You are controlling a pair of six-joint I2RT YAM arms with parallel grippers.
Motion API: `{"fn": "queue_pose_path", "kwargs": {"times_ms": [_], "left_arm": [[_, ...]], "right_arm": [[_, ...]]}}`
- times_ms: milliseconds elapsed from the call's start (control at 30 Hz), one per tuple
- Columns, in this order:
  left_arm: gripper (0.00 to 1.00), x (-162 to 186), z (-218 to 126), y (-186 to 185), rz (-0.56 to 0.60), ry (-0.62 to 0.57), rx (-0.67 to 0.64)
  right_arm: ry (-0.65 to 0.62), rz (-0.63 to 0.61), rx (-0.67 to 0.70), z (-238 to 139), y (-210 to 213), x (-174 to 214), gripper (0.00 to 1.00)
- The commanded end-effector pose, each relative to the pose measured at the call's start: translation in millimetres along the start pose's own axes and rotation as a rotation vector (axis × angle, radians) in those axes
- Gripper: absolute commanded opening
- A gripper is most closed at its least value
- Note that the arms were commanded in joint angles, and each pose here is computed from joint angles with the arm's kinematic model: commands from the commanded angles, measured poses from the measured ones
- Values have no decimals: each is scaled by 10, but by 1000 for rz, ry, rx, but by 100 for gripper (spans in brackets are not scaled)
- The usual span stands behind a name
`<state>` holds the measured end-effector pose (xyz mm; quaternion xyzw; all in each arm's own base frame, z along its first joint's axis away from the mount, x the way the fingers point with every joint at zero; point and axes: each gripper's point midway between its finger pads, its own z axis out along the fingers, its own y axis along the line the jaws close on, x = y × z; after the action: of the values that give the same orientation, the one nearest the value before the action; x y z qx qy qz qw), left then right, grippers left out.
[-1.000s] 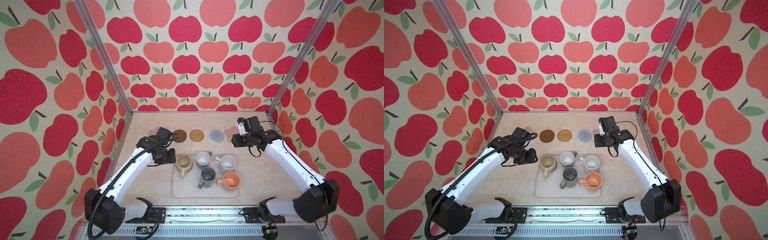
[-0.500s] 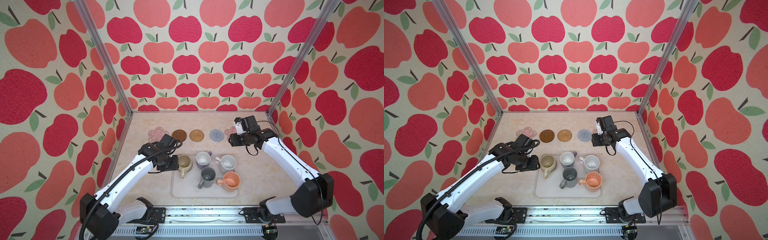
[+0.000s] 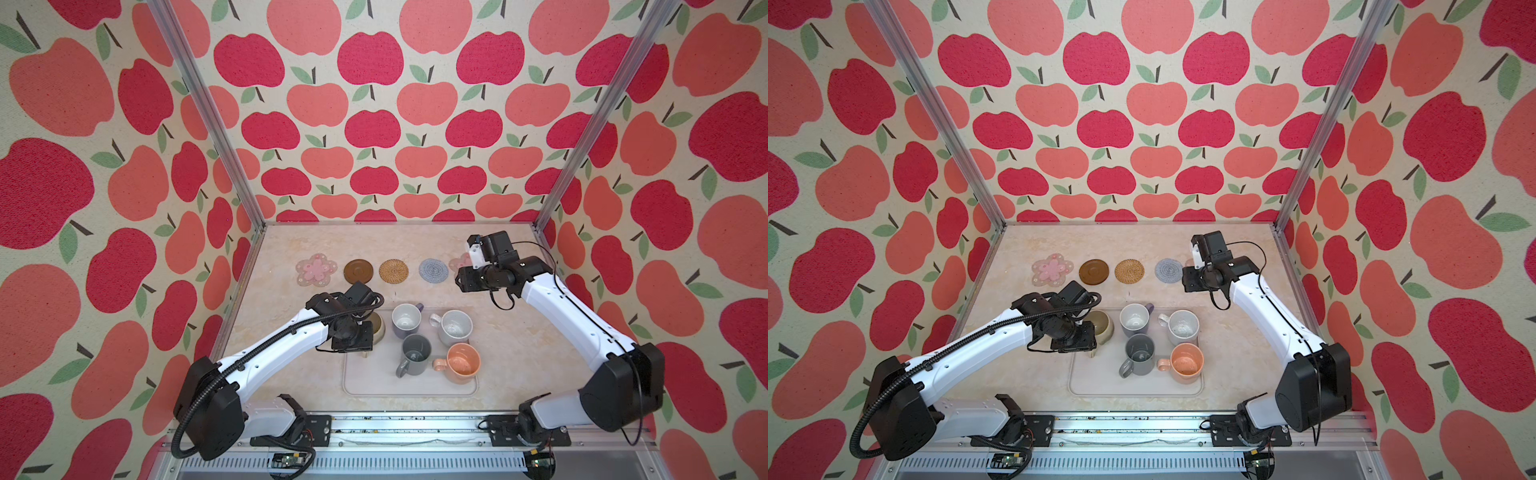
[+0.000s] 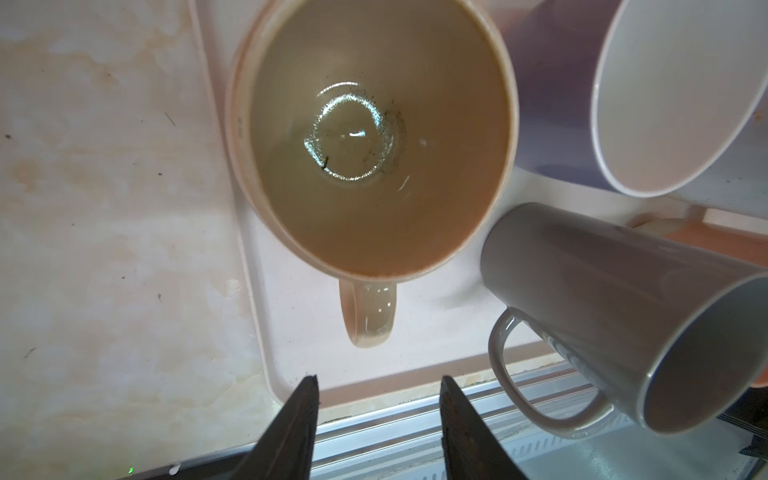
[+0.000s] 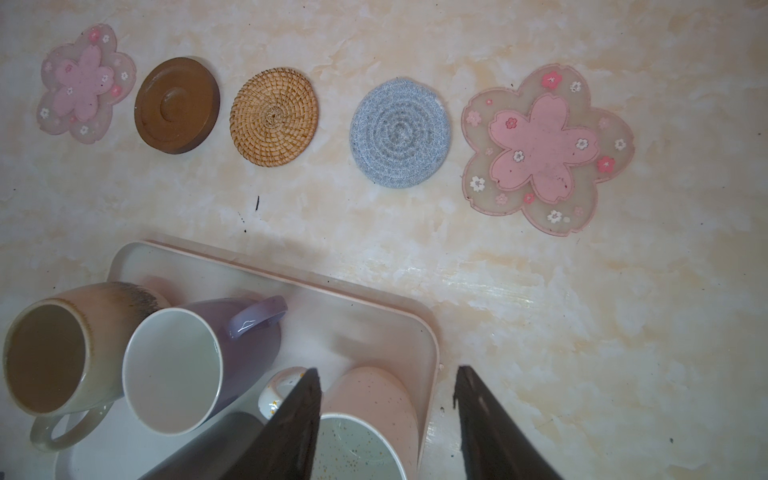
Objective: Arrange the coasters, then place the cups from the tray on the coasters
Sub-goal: 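Move the left gripper over the beige mug while the right gripper holds still, then lower the left gripper into the beige mug opening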
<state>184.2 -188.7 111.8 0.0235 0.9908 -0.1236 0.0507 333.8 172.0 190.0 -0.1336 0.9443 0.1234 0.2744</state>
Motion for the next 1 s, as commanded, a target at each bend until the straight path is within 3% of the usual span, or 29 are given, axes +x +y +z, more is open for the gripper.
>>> {"fn": "queue_pose_path", "kwargs": {"times_ms": [0,400,967], "left_arm": [[50,-37,92,21,-29,3,-35],[49,-132,272,76,-80,-21,-89],[48,-107,444,86,-38,12,-193]], "right_arm": [[14,5,-7,6,10,55,55],[10,7,-8,-52,15,59,56],[3,13,-13,-125,51,56,56]]}}
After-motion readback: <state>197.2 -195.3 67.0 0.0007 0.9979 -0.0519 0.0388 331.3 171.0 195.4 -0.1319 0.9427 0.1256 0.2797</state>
